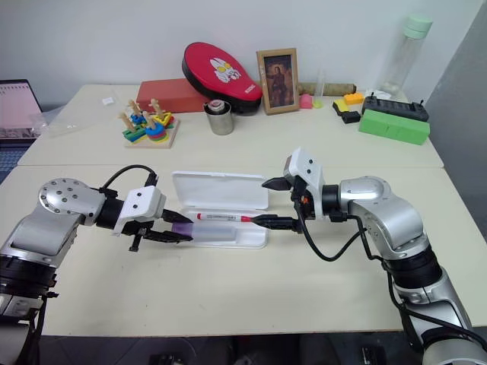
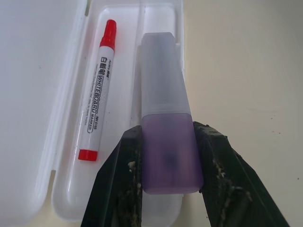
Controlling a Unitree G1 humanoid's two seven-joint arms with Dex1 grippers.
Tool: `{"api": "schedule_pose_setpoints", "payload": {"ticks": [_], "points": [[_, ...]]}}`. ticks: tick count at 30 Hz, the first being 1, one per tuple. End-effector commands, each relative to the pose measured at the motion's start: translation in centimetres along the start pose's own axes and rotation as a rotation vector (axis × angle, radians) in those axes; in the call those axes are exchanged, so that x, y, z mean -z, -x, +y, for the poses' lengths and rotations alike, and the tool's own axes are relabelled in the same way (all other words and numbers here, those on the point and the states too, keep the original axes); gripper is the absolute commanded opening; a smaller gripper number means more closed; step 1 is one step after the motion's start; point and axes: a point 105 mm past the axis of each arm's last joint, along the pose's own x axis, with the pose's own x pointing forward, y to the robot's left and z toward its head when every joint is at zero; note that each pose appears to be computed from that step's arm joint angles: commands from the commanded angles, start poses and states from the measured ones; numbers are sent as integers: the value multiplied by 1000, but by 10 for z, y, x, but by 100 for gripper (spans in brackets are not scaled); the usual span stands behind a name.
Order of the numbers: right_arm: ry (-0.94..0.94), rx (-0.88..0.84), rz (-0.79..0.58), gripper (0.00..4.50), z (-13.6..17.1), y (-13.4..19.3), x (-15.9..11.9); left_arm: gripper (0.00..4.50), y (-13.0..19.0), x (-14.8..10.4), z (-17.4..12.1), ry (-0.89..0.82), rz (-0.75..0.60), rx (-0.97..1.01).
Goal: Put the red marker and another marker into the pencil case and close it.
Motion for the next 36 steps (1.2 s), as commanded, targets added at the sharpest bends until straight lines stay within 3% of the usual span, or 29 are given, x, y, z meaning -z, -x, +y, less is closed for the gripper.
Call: {"api": "schedule_pose_setpoints", "payload": {"ticks": [1, 7, 9, 13, 22, 28, 33, 36], "points": [[34, 20, -21, 450, 3, 5, -8, 120, 0, 3, 7, -60, 47, -8], [33, 30, -19, 450, 2, 5, -7, 120, -2, 3, 14, -65, 57, -23], [32, 37, -21, 450, 1, 5, -7, 192, -2, 2, 15, -64, 52, -28], [-3, 102, -9, 450, -11, 6, -3, 269, -3, -8, 17, -58, 0, -45], [-205, 648, 240, 450, -96, 29, 54, 441, -5, -56, 17, -13, -246, -131], [-282, 762, 269, 450, -107, 35, 69, 448, -4, -91, 30, 5, -418, -266], [-347, 817, 353, 450, -103, 30, 98, 448, -11, -126, 57, 52, -607, -512], [-334, 809, 392, 408, -97, 28, 105, 450, -15, -135, 64, 81, -654, -578]]}}
